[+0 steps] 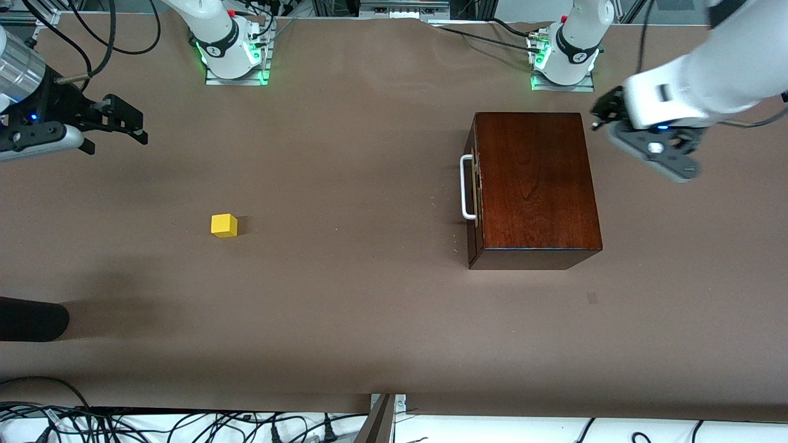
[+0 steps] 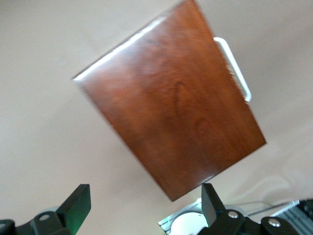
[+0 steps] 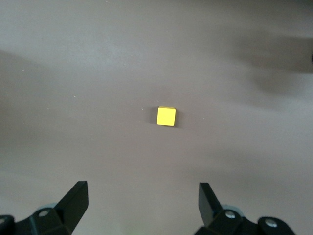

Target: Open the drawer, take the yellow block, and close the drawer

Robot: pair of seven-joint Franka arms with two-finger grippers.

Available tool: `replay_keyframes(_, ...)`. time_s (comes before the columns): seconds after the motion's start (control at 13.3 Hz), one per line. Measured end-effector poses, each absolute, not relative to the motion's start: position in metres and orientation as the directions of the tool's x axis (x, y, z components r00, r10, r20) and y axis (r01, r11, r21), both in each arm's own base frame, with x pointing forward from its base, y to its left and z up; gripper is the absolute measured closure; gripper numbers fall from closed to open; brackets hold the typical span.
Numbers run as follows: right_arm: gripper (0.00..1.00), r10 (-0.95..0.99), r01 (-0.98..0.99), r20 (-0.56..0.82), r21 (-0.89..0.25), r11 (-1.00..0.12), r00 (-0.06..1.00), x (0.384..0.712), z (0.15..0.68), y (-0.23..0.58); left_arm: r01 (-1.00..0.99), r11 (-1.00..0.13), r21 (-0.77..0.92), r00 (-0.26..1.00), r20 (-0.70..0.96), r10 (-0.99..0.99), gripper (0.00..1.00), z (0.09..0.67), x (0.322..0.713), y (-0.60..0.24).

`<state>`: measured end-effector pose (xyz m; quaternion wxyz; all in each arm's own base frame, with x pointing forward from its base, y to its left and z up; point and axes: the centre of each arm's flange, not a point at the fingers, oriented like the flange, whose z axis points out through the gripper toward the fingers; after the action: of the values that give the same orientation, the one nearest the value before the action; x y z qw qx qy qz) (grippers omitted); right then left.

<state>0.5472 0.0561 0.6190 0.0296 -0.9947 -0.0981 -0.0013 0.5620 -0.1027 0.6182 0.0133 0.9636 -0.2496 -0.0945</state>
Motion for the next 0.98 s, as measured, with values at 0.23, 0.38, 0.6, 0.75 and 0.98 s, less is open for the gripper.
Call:
replay_keyframes(0.23,0.0,0.227,0.226,-0.004,-0.037,-0.973,0.974,0.548,0.612,0.054,-0.331,-0.944,-0.007,0.939,-0.098,-0.328,0.0,0.628,0.566,-0.055)
replay_keyframes(0.38,0.0,0.228,0.228,-0.009,-0.034,-0.973,0.974,0.548,0.609,0.054,-0.191,-0.981,-0.035,0.98,-0.061,-0.189,0.0,0.623,0.555,-0.041)
replay_keyframes(0.6,0.0,0.229,0.228,-0.013,-0.033,-0.973,0.973,0.549,0.607,0.054,-0.105,-0.994,-0.041,0.994,-0.032,-0.103,0.0,0.609,0.54,-0.027)
replay_keyframes(0.75,0.0,0.229,0.228,-0.021,-0.027,-0.973,0.973,0.55,0.604,0.054,-0.103,-0.994,-0.042,0.995,0.0,-0.103,0.0,0.594,0.541,-0.029)
replay_keyframes(0.98,0.0,0.237,0.237,-0.025,-0.013,-0.971,0.971,0.551,0.602,0.058,-0.111,-0.993,-0.043,0.994,-0.006,-0.111,0.0,0.588,0.538,-0.033)
